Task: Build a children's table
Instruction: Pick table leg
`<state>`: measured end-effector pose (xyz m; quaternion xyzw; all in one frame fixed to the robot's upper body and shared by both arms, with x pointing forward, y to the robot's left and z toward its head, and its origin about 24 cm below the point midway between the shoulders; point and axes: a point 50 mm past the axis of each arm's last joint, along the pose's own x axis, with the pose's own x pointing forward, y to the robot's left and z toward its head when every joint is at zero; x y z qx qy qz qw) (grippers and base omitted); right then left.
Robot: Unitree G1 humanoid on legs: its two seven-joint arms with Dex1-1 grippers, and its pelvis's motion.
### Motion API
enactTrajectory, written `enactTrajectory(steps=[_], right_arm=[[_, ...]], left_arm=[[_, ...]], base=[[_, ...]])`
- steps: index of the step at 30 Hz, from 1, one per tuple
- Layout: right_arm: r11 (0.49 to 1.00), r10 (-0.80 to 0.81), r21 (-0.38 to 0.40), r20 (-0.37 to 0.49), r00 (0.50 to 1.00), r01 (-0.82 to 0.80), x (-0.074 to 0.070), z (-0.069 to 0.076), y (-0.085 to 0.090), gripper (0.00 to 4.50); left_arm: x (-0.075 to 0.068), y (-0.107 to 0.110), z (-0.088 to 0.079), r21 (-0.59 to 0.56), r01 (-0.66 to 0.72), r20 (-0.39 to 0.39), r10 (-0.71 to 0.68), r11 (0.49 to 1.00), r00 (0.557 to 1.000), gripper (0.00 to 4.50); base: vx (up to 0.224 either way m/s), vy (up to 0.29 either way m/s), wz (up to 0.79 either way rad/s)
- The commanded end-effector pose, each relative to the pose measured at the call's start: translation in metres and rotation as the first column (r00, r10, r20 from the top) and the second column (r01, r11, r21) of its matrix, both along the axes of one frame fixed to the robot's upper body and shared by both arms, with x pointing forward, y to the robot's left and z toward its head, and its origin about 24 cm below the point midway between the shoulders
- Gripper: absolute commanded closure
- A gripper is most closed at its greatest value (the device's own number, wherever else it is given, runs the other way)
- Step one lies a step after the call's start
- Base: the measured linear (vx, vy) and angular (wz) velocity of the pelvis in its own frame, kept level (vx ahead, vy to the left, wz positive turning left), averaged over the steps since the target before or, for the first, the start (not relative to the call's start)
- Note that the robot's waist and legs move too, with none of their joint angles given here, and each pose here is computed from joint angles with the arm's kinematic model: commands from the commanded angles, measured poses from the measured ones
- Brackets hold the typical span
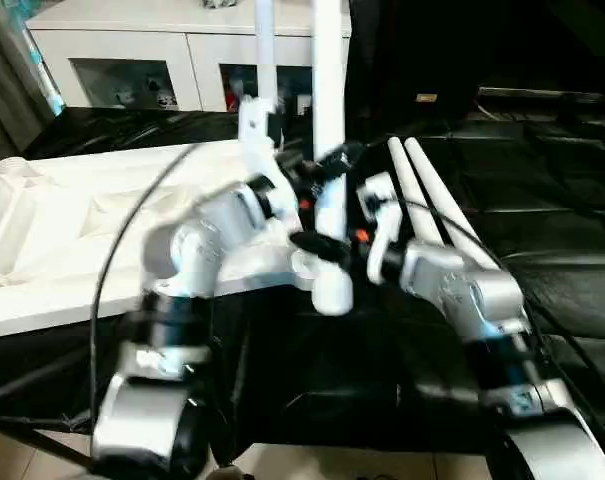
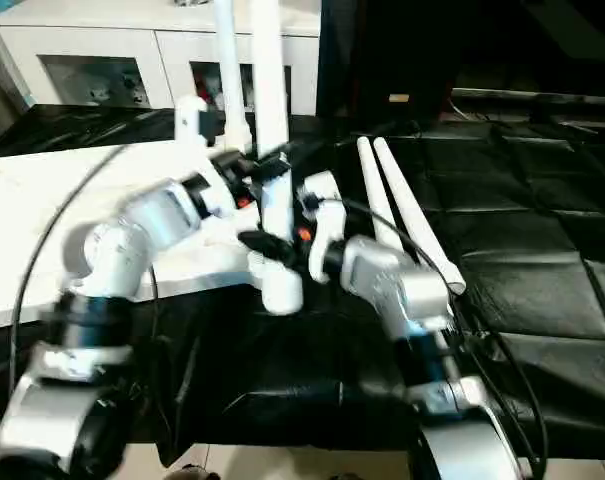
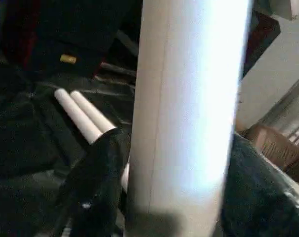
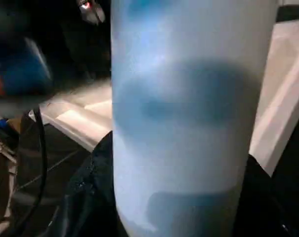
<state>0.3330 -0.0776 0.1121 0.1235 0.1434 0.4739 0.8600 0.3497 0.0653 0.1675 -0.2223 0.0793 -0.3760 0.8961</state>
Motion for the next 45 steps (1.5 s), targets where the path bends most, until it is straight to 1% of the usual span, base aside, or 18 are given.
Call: enactTrajectory(steps=[1, 3, 4, 6, 8, 11, 12, 13, 14, 17, 19, 20, 24, 27, 29, 33, 40, 45], right_arm=[[1.0, -0.019, -0.007, 0.023, 1.0, 0.019, 0.004, 0.004, 0.001, 2.64], [1.0, -0.023, -0.013, 0.03, 0.999, 0.024, 0.005, 0.004, 0.0, 2.64], [1.0, -0.024, -0.013, 0.03, 0.999, 0.024, 0.005, 0.004, 0.0, 2.64], [1.0, -0.024, -0.016, 0.035, 0.999, 0.024, 0.006, 0.004, 0.0, 2.64], [1.0, -0.019, -0.02, 0.044, 0.999, 0.02, 0.005, 0.005, -0.001, 2.64], [0.999, -0.023, -0.024, 0.05, 0.999, 0.024, 0.005, 0.005, -0.003, 2.64], [0.999, -0.021, -0.025, 0.051, 0.998, 0.023, 0.005, 0.005, -0.003, 2.29], [1.0, -0.011, -0.007, 0.039, 0.999, 0.011, 0.004, 0.005, -0.004, 2.08], [0.999, 0.034, 0.019, 0.031, 0.999, -0.035, 0.0, 0.007, -0.007, 1.94], [0.996, 0.09, 0.019, 0.028, 0.996, -0.09, -0.005, 0.007, -0.01, 1.74], [0.988, 0.151, -0.007, 0.03, 0.988, -0.151, -0.012, 0.006, -0.017, 1.52], [0.985, 0.171, -0.015, 0.028, 0.985, -0.171, -0.014, 0.005, -0.019, 1.48], [0.98, 0.197, -0.04, 0.018, 0.98, -0.196, -0.018, 0.004, -0.027, 1.47], [0.986, 0.161, -0.053, 0.019, 0.987, -0.16, -0.015, 0.006, -0.033, 1.47], [0.987, 0.152, -0.058, 0.019, 0.988, -0.151, -0.014, 0.005, -0.033, 1.47], [0.986, 0.155, -0.068, 0.011, 0.988, -0.154, -0.013, 0.004, -0.028, 1.47], [0.986, 0.16, -0.054, 0.004, 0.987, -0.16, -0.01, 0.007, -0.025, 1.47], [0.984, 0.154, -0.09, -0.029, 0.988, -0.156, -0.009, 0.001, -0.028, 1.47]], left_arm=[[0.001, 0.0, -0.001, 0.057, -0.053, 0.014, 0.052, 0.997, 0.999, 1.92], [0.004, 0.003, 0.0, 0.096, -0.092, 0.034, 0.089, 0.991, 0.995, 2.23], [0.004, 0.003, 0.0, 0.097, -0.093, 0.035, 0.09, 0.991, 0.995, 2.31], [0.007, 0.009, 0.003, 0.11, -0.138, 0.058, 0.132, 0.984, 0.99, 2.53], [0.009, 0.013, 0.006, 0.106, -0.164, 0.079, 0.157, 0.981, 0.985, 2.61], [0.01, 0.015, 0.009, 0.093, -0.168, 0.092, 0.16, 0.981, 0.983, 2.64], [0.01, 0.015, 0.009, 0.091, -0.166, 0.094, 0.157, 0.982, 0.983, 2.65], [0.009, 0.014, 0.01, 0.084, -0.146, 0.099, 0.137, 0.986, 0.986, 2.65], [0.008, 0.012, 0.012, 0.069, -0.102, 0.106, 0.095, 0.992, 0.99, 2.65], [0.006, 0.01, 0.014, 0.058, -0.05, 0.118, 0.043, 0.997, 0.992, 2.65], [0.002, 0.009, 0.016, 0.05, 0.034, 0.137, -0.041, 0.998, 0.99, 2.65], [0.001, 0.009, 0.018, 0.047, 0.066, 0.143, -0.072, 0.997, 0.987, 2.65], [0.005, 0.015, 0.022, 0.057, 0.055, 0.148, -0.063, 0.997, 0.987, 2.65], [0.005, 0.015, 0.026, 0.061, 0.084, 0.162, -0.093, 0.995, 0.982, 2.65], [0.004, 0.014, 0.027, 0.064, 0.091, 0.168, -0.101, 0.994, 0.981, 2.65], [-0.002, 0.005, 0.027, 0.065, 0.157, 0.173, -0.166, 0.985, 0.971, 2.65], [-0.007, 0.0, 0.023, 0.099, 0.207, 0.172, -0.222, 0.973, 0.96, 2.65], [-0.007, 0.001, 0.025, 0.117, 0.215, 0.178, -0.234, 0.969, 0.956, 2.65]], base=[[0.0, 0.0, 0.0], [0.0, 0.0, 0.0], [0.0, 0.0, 0.0], [0.0, 0.0, 0.0], [0.0, 0.0, 0.0], [0.0, 0.0, 0.0], [0.0, 0.0, 0.0], [0.0, 0.0, 0.0], [0.0, 0.0, 0.0], [0.0, 0.0, 0.0], [0.0, 0.0, 0.0], [0.0, 0.0, 0.0], [0.0, 0.0, 0.0], [0.0, 0.0, 0.0], [0.0, 0.0, 0.0], [0.0, 0.0, 0.0], [0.0, 0.0, 0.0], [0.0, 0.0, 0.0]])
